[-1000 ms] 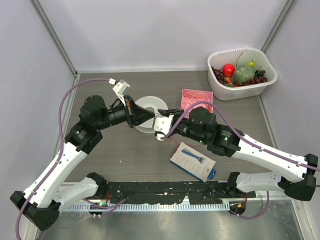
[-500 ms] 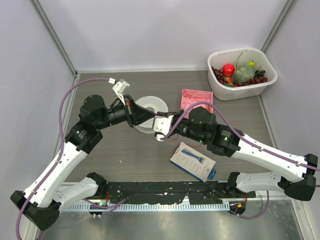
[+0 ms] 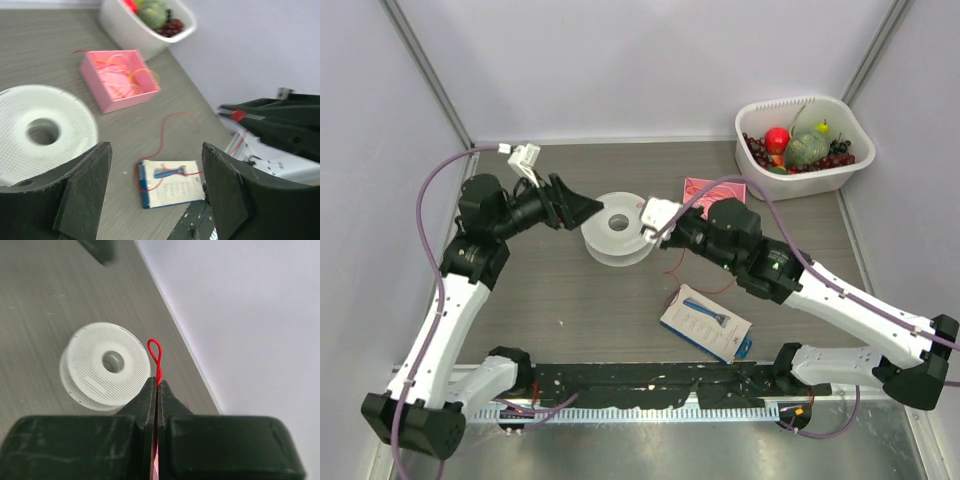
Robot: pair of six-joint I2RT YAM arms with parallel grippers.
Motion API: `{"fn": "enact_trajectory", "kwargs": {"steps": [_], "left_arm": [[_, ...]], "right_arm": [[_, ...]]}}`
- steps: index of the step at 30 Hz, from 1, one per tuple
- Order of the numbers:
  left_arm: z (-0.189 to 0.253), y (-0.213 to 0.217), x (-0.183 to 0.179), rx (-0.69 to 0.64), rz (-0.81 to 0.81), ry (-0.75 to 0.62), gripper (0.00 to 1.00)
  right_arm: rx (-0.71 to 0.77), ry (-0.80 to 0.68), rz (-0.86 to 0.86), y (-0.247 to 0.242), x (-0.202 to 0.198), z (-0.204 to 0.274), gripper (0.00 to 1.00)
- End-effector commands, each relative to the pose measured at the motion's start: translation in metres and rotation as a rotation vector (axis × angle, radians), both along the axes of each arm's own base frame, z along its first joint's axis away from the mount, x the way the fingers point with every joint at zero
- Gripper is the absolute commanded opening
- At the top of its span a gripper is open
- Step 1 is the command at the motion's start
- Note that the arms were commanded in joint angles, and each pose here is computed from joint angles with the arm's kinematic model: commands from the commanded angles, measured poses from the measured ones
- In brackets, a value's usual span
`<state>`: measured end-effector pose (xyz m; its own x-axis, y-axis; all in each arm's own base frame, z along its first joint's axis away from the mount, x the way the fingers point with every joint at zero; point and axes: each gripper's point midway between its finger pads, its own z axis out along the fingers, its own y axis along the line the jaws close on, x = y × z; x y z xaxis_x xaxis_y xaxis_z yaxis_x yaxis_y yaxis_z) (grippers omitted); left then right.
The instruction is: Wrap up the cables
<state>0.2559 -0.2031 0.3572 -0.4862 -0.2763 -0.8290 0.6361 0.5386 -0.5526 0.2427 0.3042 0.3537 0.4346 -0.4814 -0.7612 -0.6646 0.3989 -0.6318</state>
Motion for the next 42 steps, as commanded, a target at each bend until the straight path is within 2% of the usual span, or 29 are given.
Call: {"fn": "enact_trajectory", "kwargs": {"steps": [1,3,7,10,13,22,27,30,34,38,39,41,42], "left_arm": [[-0.056,0.034,0.039,0.037,0.057,0.233,0.80],[-0.092,0.052,0.056,0.082,0.081,0.342,0.85],[-0.158,0.092,0.088,0.082,0.160,0.550,0.87],[-0.196,0.096,0.098,0.096,0.133,0.650,0.87],[-0.219,0.088,0.105,0.049,0.080,0.724,0.87],[-0.257,0.069,0.128,-0.032,0.044,0.767,0.82],[-0.273,0.040,0.137,-0.059,-0.006,0.772,0.77],[-0.270,0.026,0.150,-0.105,-0.027,0.720,0.66],[-0.250,0.021,0.160,-0.161,-0.046,0.655,0.33],[-0.222,0.023,0.154,-0.128,-0.055,0.577,0.03],[-0.214,0.024,0.150,-0.112,-0.055,0.559,0.00],[-0.203,0.027,0.142,-0.075,-0.049,0.529,0.00],[-0.192,0.029,0.137,-0.057,-0.046,0.505,0.00]], "right_arm": [[0.246,0.039,-0.236,-0.046,0.047,0.045,0.01],[0.311,0.054,-0.319,-0.068,0.067,0.056,0.01],[0.364,0.072,-0.388,-0.094,0.084,0.059,0.01],[0.387,0.068,-0.417,-0.107,0.088,0.061,0.01],[0.400,0.078,-0.437,-0.115,0.091,0.057,0.01],[0.437,0.076,-0.477,-0.134,0.097,0.064,0.01],[0.442,0.084,-0.478,-0.136,0.097,0.067,0.01],[0.443,0.101,-0.485,-0.137,0.098,0.064,0.01],[0.489,0.116,-0.498,-0.143,0.098,0.072,0.01],[0.600,0.126,-0.455,-0.141,0.100,0.096,0.01],[0.627,0.129,-0.432,-0.137,0.100,0.104,0.01],[0.681,0.088,-0.371,-0.130,0.100,0.140,0.01],[0.720,0.040,-0.340,-0.127,0.100,0.172,0.01]]}}
